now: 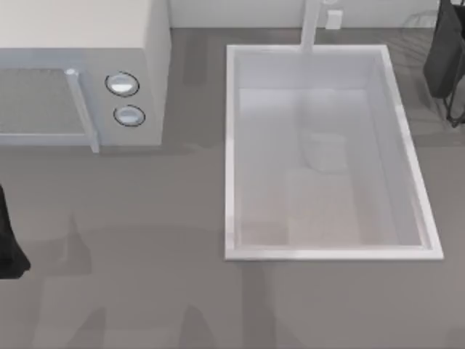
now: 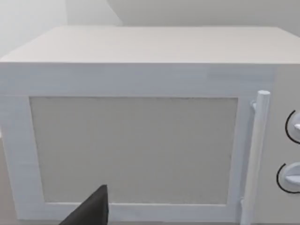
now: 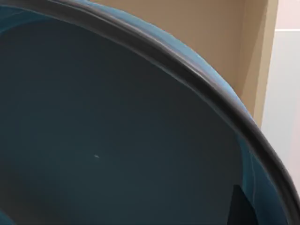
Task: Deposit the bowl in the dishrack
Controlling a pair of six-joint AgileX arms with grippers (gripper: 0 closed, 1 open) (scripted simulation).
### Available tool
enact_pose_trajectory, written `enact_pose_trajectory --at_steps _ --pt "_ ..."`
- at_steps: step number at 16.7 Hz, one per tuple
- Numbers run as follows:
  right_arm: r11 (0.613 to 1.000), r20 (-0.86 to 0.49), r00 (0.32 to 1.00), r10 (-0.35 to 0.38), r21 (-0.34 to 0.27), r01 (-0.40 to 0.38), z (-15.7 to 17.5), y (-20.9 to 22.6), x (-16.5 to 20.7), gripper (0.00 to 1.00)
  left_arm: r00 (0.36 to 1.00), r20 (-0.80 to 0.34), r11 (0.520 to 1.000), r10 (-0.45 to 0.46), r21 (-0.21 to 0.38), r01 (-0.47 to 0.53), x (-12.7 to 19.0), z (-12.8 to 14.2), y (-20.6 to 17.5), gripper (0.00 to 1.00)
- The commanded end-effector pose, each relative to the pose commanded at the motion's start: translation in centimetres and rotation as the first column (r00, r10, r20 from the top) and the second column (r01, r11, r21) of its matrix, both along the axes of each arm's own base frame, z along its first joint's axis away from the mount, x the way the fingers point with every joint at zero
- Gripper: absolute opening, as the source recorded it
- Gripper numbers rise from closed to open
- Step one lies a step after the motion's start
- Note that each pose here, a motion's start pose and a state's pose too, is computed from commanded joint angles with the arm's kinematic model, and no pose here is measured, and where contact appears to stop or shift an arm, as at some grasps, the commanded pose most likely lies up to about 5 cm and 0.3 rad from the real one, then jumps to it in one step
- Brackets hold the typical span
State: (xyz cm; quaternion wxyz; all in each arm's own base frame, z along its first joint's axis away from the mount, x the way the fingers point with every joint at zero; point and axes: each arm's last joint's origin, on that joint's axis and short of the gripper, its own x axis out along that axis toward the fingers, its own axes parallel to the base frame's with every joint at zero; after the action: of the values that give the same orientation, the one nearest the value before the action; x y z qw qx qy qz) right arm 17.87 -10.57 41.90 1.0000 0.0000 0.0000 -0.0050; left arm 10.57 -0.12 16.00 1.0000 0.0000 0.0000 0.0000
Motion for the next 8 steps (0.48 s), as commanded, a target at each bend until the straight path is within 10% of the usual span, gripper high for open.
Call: enact_pose_trajectory --at_steps 8 --pt "1.0 -0.011 1.0 0.013 0.007 -0.013 -3.3 -2.3 6.6 0.0 1.0 0.0 1.0 0.0 0.0 0.0 0.0 0.0 0.0 1.0"
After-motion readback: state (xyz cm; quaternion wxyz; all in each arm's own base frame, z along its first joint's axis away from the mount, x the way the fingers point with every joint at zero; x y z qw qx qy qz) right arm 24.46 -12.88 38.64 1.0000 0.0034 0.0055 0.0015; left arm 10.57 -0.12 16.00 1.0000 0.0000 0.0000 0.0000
